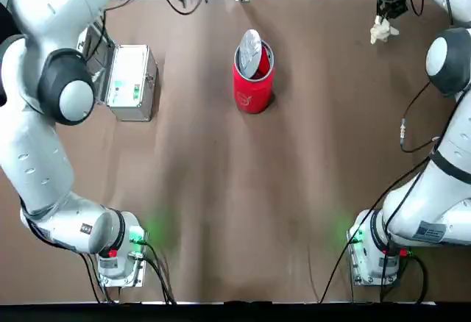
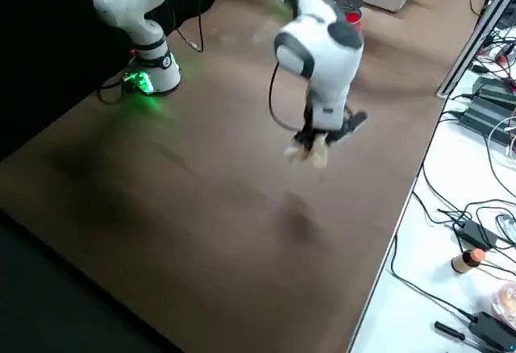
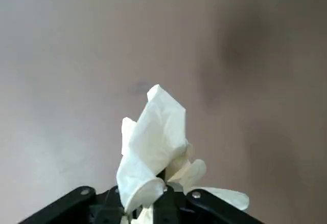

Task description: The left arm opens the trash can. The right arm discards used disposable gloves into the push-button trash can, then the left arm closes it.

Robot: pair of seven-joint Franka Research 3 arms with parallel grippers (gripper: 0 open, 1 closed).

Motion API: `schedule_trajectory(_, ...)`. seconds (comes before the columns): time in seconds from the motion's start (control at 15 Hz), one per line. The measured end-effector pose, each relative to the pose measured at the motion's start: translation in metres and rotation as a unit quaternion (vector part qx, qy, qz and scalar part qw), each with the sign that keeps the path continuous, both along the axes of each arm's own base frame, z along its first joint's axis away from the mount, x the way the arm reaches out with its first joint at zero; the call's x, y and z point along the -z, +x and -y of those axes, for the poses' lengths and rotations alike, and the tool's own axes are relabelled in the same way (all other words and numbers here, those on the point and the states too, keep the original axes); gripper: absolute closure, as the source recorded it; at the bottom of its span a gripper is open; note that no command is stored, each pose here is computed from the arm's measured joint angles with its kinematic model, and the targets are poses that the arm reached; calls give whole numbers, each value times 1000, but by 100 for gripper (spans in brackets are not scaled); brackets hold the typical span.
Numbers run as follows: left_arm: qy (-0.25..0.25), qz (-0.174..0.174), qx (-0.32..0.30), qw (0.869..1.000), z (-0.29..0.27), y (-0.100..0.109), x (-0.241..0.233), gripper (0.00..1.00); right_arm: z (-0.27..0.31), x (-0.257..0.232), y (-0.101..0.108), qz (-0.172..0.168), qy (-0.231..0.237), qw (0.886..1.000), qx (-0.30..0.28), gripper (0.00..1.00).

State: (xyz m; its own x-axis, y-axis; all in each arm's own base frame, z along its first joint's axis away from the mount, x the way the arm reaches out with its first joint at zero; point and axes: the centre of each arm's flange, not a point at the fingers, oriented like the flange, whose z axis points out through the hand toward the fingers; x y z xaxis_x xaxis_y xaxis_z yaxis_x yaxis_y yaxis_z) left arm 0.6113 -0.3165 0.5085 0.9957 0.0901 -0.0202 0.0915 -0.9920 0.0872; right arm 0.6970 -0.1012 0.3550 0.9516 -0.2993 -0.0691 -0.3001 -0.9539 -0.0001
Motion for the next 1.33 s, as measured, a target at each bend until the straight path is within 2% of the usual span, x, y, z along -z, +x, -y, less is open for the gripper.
schedule_trajectory(0.33,25,-39,57,997,-92,5,-32,0,-107,-45,-9,-13,75,995,-58,93)
schedule_trajectory(0.73,38,-83,84,992,-173,-12,-69,0,-258,-57,-29,-22,142,981,-133,93)
schedule_trajectory(1.0,42,-88,88,991,-175,-24,-85,0,-312,-77,-47,-19,166,972,-167,93)
schedule_trajectory(1.27,46,-60,88,993,-176,-48,-127,0,-341,-85,-57,-27,224,959,-173,93)
schedule_trajectory(1.33,47,-53,93,993,-175,-55,-138,0,-344,-85,-58,-24,233,953,-191,93)
